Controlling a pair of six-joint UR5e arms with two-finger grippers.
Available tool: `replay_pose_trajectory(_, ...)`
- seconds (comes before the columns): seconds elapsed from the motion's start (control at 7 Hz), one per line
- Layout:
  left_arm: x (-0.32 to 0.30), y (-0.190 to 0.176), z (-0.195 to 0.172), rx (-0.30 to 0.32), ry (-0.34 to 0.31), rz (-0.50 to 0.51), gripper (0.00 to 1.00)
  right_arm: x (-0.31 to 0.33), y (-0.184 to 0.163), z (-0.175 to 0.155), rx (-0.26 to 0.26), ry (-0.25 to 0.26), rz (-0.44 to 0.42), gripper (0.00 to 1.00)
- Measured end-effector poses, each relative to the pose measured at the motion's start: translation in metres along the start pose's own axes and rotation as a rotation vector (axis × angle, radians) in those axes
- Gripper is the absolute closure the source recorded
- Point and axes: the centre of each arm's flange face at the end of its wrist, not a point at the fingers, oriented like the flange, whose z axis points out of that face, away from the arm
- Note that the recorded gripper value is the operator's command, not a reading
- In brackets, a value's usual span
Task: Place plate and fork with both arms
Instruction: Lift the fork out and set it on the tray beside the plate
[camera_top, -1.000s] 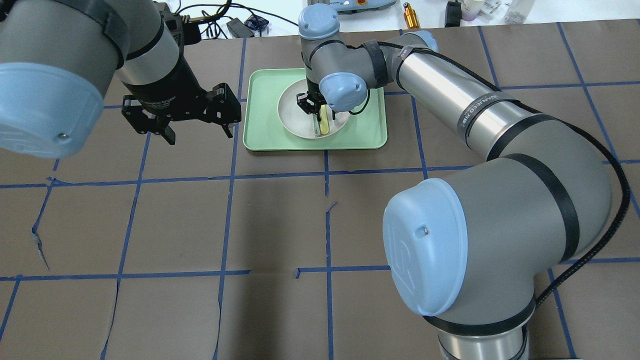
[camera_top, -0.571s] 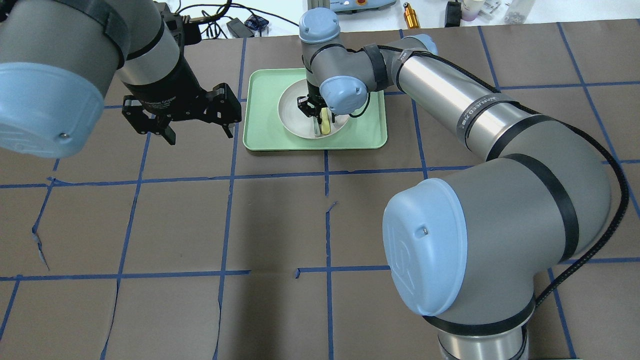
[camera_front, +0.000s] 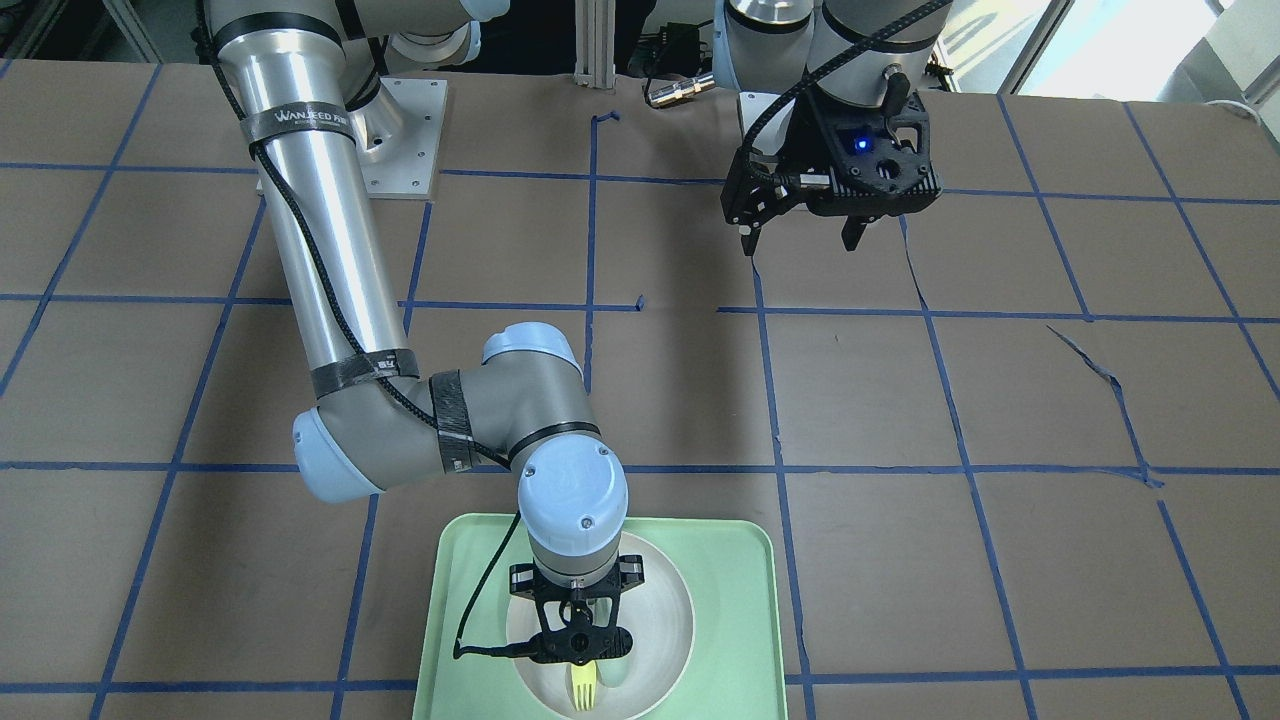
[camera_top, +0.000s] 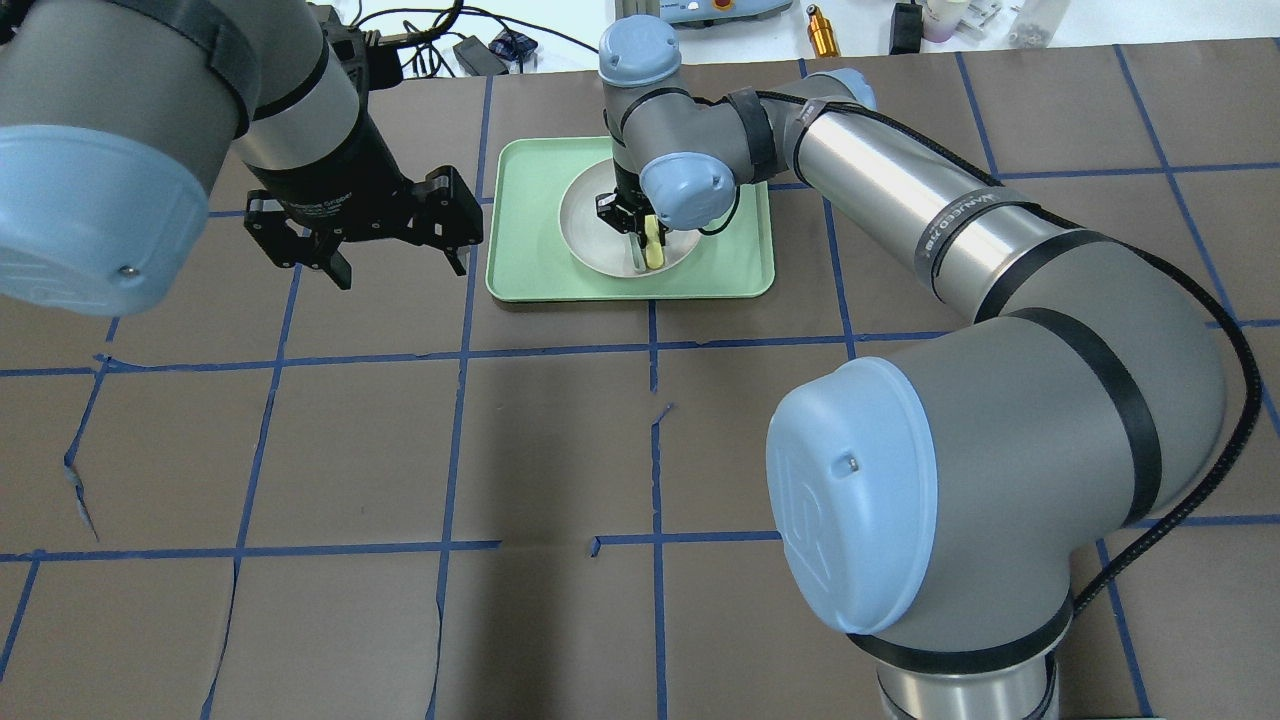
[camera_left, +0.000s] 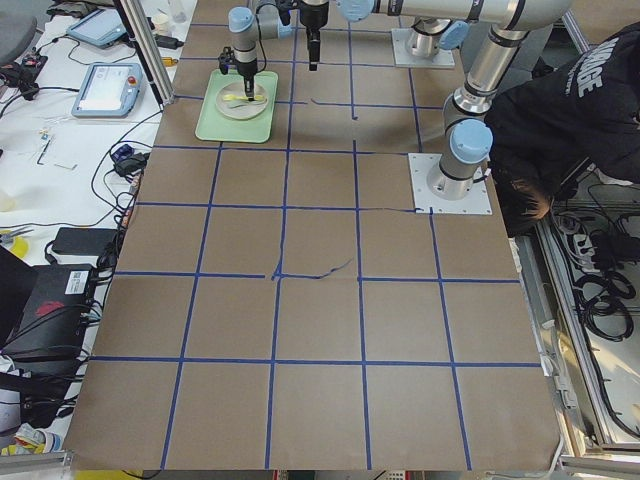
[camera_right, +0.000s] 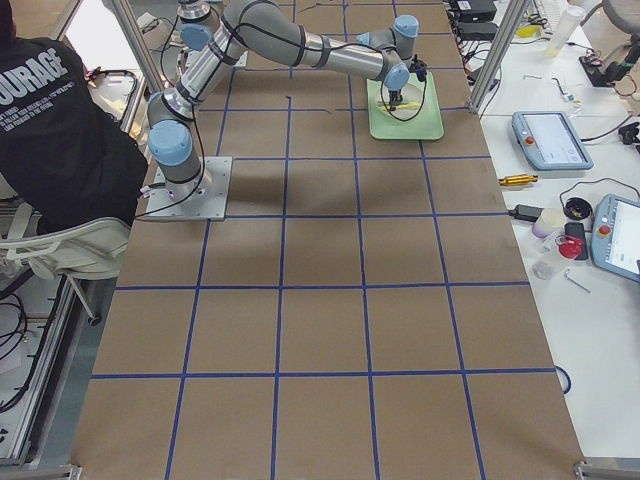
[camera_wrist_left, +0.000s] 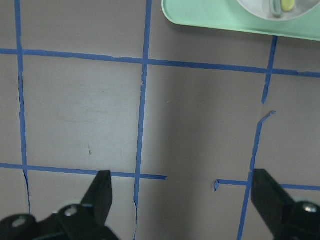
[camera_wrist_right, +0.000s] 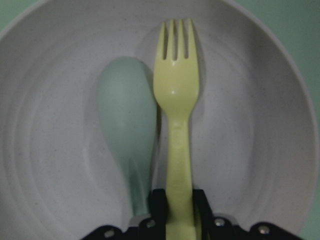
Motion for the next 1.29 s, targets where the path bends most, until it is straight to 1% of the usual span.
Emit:
replay_pose_trajectory(0.14,0.0,0.0,0.0,0.0,0.0,0.0,0.0,0.002,0.0,-0.007,0.007,0.0,-0.013,0.99)
replay_pose_trajectory(0.29,0.0,0.0,0.0,0.0,0.0,0.0,0.0,0.01,-0.001,-0.025,0.025,0.0,-0.041,0.99)
replay_pose_trajectory(0.43,0.0,-0.001,0.001,-0.002,-0.001,0.0,0.0,0.039,-0.008,-0.043,0.039,0.0,-0.039,0.99)
replay_pose_trajectory(0.57,0.0,-0.001,0.003,-0.005,-0.001,-0.001,0.0,0.083,-0.013,-0.053,0.033,0.001,-0.018,0.99)
replay_pose_trajectory(0.71,0.0,-0.002,0.004,-0.008,-0.002,-0.002,0.0,0.115,-0.01,-0.047,0.009,0.001,-0.015,0.99)
replay_pose_trajectory(1.0,0.001,-0.004,0.007,-0.014,-0.003,-0.003,0.0,0.128,-0.003,-0.018,-0.042,-0.019,-0.006,0.97)
replay_pose_trajectory(1.14,0.001,-0.004,0.008,-0.015,-0.003,-0.002,0.0,0.126,-0.002,-0.005,-0.06,-0.029,0.005,0.9)
replay_pose_trajectory(1.29,0.002,-0.004,0.008,-0.017,-0.003,-0.002,0.0,0.124,-0.001,0.001,-0.069,-0.046,0.014,0.69)
